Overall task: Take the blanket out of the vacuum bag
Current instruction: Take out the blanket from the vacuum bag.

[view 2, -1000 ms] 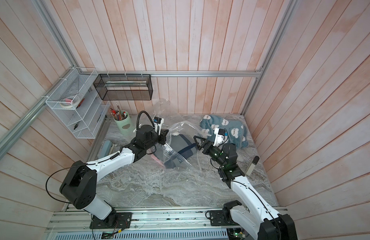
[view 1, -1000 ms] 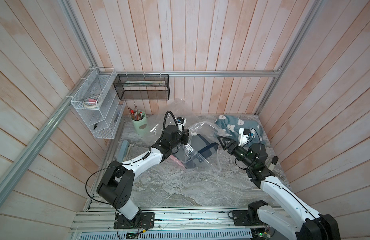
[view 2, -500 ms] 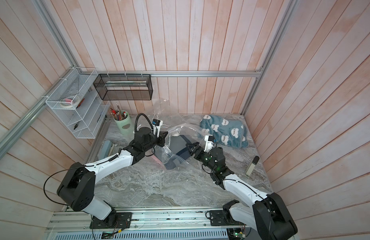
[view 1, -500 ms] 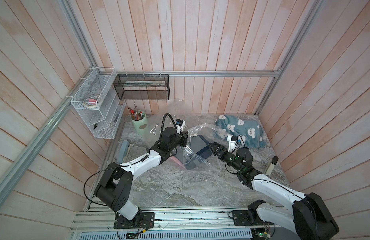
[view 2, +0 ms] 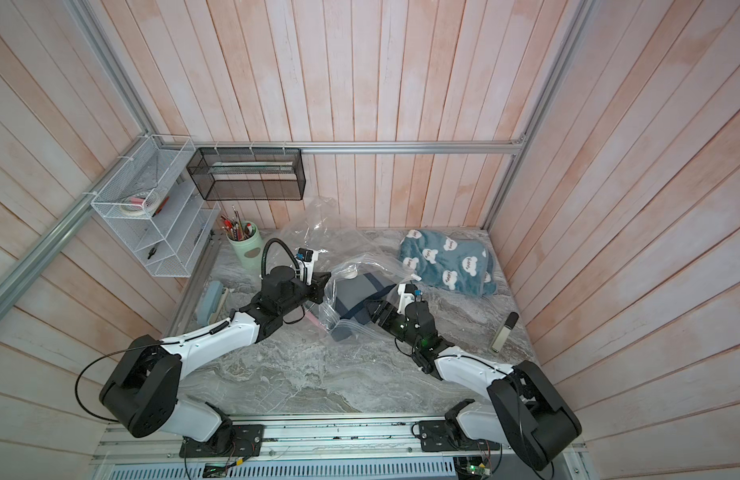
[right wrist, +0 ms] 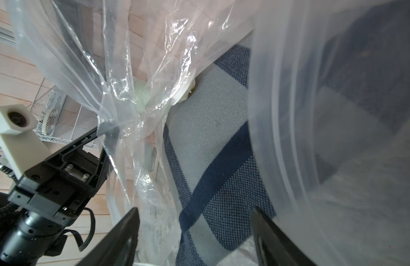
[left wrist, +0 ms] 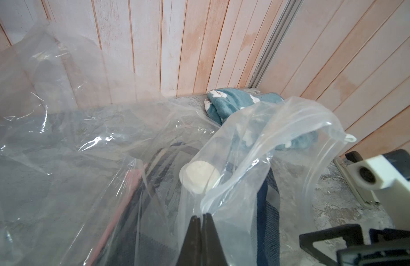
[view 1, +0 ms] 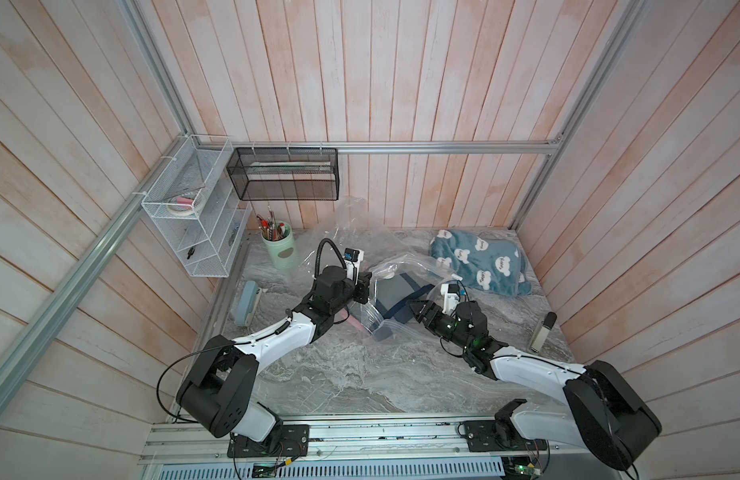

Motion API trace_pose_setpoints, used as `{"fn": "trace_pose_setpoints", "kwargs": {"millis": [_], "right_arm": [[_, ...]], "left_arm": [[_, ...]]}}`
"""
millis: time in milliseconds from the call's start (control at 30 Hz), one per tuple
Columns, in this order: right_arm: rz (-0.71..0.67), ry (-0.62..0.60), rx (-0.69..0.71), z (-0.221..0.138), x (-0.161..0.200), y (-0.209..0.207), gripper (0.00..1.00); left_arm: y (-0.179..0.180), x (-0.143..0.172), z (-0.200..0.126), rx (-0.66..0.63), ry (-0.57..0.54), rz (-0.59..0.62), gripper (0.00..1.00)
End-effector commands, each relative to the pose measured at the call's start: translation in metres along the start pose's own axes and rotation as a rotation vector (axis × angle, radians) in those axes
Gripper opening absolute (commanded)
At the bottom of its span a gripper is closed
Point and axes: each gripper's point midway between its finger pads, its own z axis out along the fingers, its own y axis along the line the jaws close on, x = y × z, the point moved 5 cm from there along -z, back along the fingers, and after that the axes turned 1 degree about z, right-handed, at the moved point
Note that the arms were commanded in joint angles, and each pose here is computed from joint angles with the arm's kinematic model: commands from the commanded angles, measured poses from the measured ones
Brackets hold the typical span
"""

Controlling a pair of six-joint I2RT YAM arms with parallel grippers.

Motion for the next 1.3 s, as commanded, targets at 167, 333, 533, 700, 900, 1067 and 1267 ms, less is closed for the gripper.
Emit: {"fn": "trace_pose_setpoints", "kwargs": {"millis": [167,333,533,700,900,1067,1267], "right_arm": [[0.033,0.053,0.015,0.012,0.020,-0.006,0.76],[0.057,0.028,0.012,0.005,0.023,-0.012,0.76],[0.087,0.036,0.011,0.005,0.027,-0.019,0.76],[0.100,0.042,-0.003,0.009,0.030,-0.023,0.76],[0.097,0.051,-0.014,0.016,0.030,-0.023,0.76],[0.102,0.057,-0.023,0.021,0.031,-0.024,0.76],[0.100,0.060,-0.046,0.022,0.033,-0.025,0.75]], "left_arm": [[-0.002,0.003,-0.009,0.023,-0.020,-0.038,0.00],[-0.001,0.007,-0.012,0.021,-0.021,-0.041,0.00],[-0.002,0.013,-0.014,0.026,-0.017,-0.057,0.00],[-0.005,0.016,-0.014,0.035,-0.009,-0.061,0.00],[-0.006,0.016,-0.012,0.039,-0.003,-0.061,0.00],[-0.007,0.017,-0.011,0.039,0.001,-0.063,0.00],[-0.007,0.019,-0.013,0.032,0.010,-0.064,0.00]]}}
